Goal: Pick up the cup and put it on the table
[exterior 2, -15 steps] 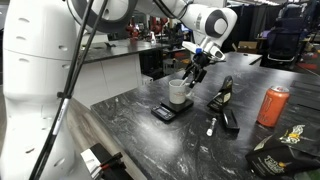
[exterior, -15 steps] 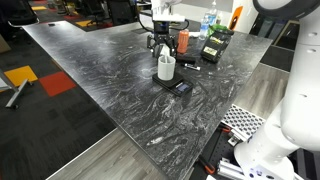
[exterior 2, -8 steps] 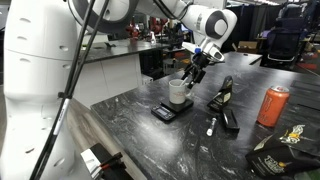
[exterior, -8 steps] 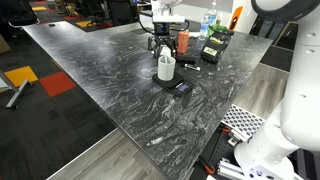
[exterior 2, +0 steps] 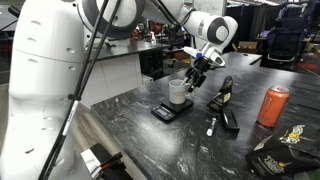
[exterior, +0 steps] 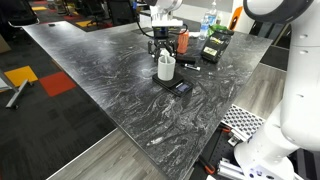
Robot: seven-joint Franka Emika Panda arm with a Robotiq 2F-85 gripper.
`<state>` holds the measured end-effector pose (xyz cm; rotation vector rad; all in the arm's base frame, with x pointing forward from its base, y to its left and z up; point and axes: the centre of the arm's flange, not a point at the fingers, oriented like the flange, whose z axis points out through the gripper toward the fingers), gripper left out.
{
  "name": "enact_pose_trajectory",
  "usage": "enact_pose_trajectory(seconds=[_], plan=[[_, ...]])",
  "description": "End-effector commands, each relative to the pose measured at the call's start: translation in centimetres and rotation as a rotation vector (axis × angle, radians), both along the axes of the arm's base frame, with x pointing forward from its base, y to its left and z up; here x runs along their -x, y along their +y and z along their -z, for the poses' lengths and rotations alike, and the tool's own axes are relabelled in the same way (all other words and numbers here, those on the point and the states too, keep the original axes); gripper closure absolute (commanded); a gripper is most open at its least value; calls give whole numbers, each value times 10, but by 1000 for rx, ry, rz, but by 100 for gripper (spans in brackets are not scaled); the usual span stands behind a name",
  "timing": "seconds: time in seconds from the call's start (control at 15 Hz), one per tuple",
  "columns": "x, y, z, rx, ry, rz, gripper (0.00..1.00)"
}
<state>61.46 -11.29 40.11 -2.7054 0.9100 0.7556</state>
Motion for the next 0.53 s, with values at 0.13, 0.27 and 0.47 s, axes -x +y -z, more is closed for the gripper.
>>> enact_pose_trajectory(seconds=[0.13,0.27,0.47], plan=[[-11,-5,-1,-27,7,19,56],[-12,-5,-2,-32,1,26,70],[-11,-7,-4,-37,-6,33,91]])
